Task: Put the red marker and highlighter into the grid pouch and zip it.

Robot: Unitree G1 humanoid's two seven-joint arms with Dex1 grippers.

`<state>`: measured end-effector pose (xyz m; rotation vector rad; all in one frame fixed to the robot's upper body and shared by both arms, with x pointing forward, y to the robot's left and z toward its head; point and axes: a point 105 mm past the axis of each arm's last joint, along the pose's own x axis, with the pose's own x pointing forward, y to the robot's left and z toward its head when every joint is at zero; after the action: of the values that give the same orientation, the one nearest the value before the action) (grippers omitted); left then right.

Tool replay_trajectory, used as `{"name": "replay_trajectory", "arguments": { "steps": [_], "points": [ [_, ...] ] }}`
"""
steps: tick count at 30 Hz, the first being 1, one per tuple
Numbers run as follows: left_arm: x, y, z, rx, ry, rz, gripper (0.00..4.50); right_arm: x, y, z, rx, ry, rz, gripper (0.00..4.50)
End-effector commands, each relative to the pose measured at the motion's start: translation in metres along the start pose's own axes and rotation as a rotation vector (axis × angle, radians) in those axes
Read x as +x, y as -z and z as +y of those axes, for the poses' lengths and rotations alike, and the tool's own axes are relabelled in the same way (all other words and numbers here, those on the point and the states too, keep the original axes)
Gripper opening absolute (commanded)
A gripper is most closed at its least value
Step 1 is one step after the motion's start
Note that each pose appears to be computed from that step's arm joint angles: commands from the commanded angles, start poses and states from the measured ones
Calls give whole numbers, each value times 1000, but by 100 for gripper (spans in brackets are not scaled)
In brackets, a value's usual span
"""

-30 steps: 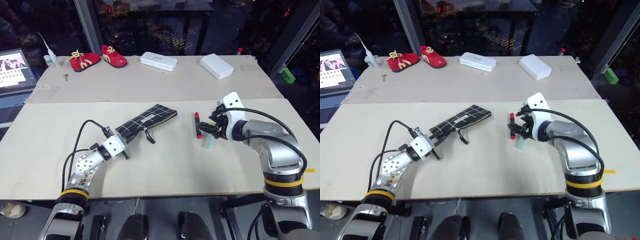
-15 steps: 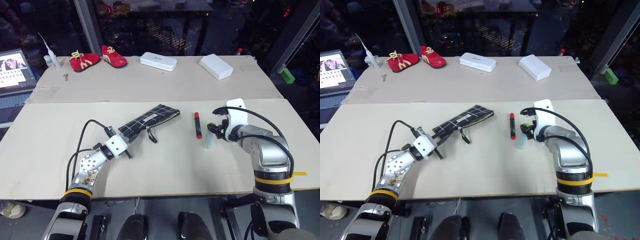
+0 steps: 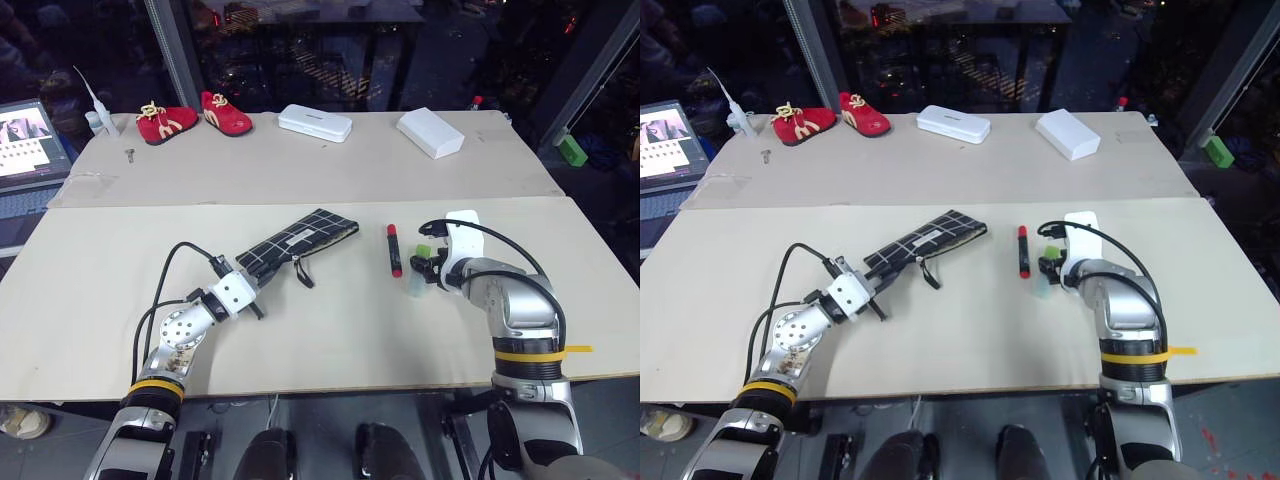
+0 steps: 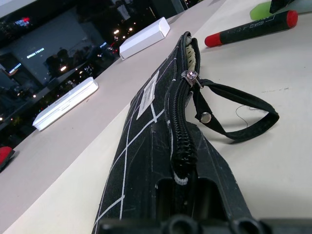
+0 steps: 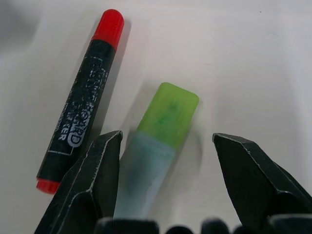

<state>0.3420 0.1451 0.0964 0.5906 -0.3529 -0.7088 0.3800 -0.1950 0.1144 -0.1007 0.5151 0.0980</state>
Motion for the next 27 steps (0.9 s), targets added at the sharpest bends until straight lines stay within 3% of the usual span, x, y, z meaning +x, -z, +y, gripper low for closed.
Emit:
{"name": "replay_trajectory", "arguments": {
  "steps": [1, 13, 16, 21, 27],
  "points": [
    [1, -7, 4, 11, -26, -31, 0, 0, -11, 1, -12, 8, -43, 331],
    [-2, -6, 5, 9, -43, -25, 0, 8, 12, 4, -39, 43, 18, 331],
    [-2, -7, 6, 10, -44, -25, 0, 8, 17, -7, -39, 91, 25, 262],
    [-3, -7, 8, 13, -48, -25, 0, 5, 12, -30, -34, 183, -4, 104],
    [-3, -8, 9, 15, -52, -28, 0, 3, 6, -44, -28, 226, -30, 104]
  ]
}}
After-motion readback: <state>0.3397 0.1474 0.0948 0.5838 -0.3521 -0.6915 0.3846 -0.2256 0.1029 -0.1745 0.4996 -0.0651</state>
